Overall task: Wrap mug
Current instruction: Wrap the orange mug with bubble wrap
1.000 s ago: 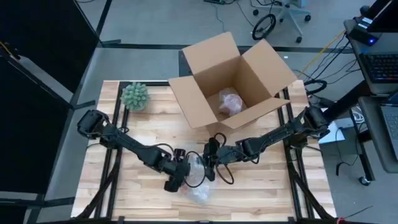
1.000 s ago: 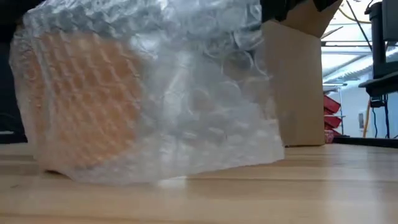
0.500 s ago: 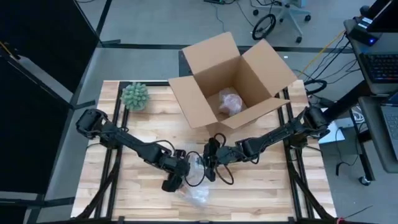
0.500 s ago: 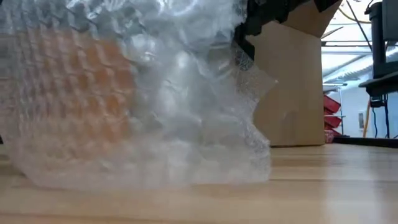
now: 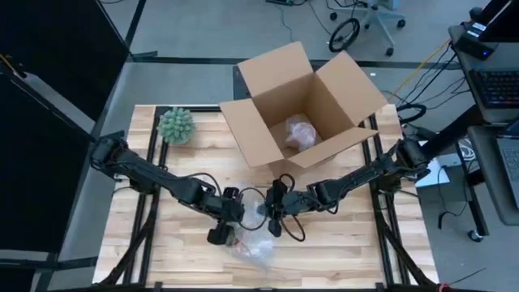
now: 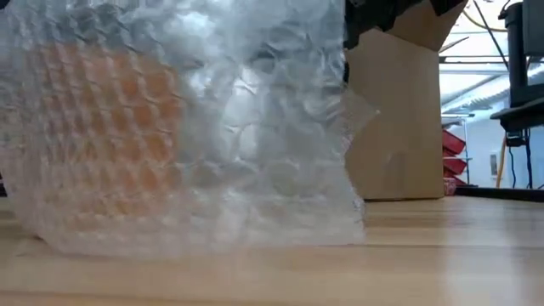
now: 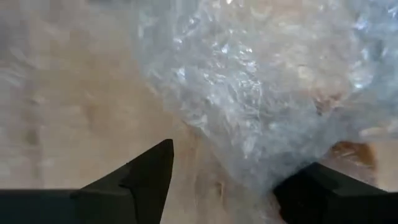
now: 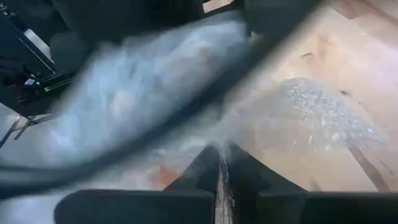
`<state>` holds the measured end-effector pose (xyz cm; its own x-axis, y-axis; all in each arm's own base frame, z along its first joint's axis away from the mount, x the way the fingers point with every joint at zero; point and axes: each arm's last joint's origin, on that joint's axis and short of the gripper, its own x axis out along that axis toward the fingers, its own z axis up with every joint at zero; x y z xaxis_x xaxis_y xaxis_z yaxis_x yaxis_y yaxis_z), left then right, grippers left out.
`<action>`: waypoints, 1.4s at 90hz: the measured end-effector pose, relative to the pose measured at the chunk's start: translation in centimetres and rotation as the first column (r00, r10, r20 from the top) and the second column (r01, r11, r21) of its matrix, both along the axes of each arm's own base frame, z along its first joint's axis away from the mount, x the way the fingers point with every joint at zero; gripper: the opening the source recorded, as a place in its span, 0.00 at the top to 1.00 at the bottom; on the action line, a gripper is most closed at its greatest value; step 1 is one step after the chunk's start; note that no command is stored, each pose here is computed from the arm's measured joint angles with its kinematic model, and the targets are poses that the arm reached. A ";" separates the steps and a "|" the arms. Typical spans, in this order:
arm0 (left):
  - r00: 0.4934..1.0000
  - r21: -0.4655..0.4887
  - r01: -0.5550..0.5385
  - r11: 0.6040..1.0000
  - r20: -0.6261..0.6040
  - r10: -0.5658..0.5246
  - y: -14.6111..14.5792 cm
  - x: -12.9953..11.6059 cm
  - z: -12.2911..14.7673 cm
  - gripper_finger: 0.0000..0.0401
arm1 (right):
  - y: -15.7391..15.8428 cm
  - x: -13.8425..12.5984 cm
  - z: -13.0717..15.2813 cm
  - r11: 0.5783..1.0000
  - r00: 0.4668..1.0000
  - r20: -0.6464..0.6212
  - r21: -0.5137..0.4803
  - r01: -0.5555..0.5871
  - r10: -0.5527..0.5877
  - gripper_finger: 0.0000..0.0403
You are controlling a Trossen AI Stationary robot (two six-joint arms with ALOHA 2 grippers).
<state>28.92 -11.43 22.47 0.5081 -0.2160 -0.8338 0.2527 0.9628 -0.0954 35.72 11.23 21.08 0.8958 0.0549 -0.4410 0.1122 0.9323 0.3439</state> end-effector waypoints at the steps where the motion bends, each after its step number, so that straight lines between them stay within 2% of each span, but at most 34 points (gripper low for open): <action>1: 1.000 0.001 -0.001 1.000 0.002 0.001 0.0 -0.1 0.1 0.43 | 0.0 0.0 0.0 1.000 1.000 0.000 0.000 0.000 0.000 1.00; 22: 0.995 0.064 -0.084 0.994 0.060 0.080 0.6 -0.8 1.5 0.43 | 0.0 0.0 0.0 1.000 1.000 -0.003 -0.002 0.000 0.000 1.00; 44: 0.998 -0.026 0.014 1.000 -0.066 -0.016 0.2 -1.2 0.6 0.43 | 0.0 0.0 -0.1 1.000 1.000 -0.008 -0.003 0.000 0.000 1.00; 57: 0.999 0.061 -0.016 0.998 -0.030 0.018 0.7 -1.4 1.0 0.43 | 0.0 0.0 -0.1 1.000 1.000 -0.010 -0.004 0.001 -0.001 1.00; 64: 1.000 0.079 -0.014 0.997 -0.003 0.015 0.8 -1.5 1.4 0.43 | 0.0 0.0 -0.1 1.000 1.000 -0.010 -0.004 0.001 -0.001 1.00; 85: 0.999 -0.016 0.029 0.999 0.034 -0.029 1.0 -2.7 3.4 0.43 | 0.0 -0.1 -0.1 1.000 1.000 -0.013 -0.007 0.000 0.000 1.00; 99: 1.000 -0.021 -0.006 1.000 0.006 0.006 1.6 -4.2 4.5 0.43 | 0.0 -0.1 -0.1 1.000 1.000 -0.014 -0.008 -0.001 0.000 1.00; 110: 0.993 -0.011 -0.054 0.998 0.108 0.055 2.0 -4.4 5.8 0.43 | 0.0 -0.1 -0.1 1.000 1.000 -0.014 -0.007 -0.001 0.001 1.00; 117: 0.974 -0.029 -0.078 0.997 0.211 0.082 1.9 -3.9 6.6 0.43 | 0.0 -0.1 -0.1 1.000 1.000 -0.014 -0.008 -0.001 0.001 1.00; 126: 0.958 -0.051 -0.083 0.995 0.270 0.094 1.5 -2.9 6.6 0.43 | 0.0 -0.1 -0.1 1.000 1.000 -0.014 -0.008 -0.001 0.001 1.00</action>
<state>25.97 -9.89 29.02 0.7326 -0.1889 -0.6539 0.1879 0.9795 -0.0725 35.65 11.19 20.96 0.8897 0.0521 -0.4536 0.1162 0.9349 0.3353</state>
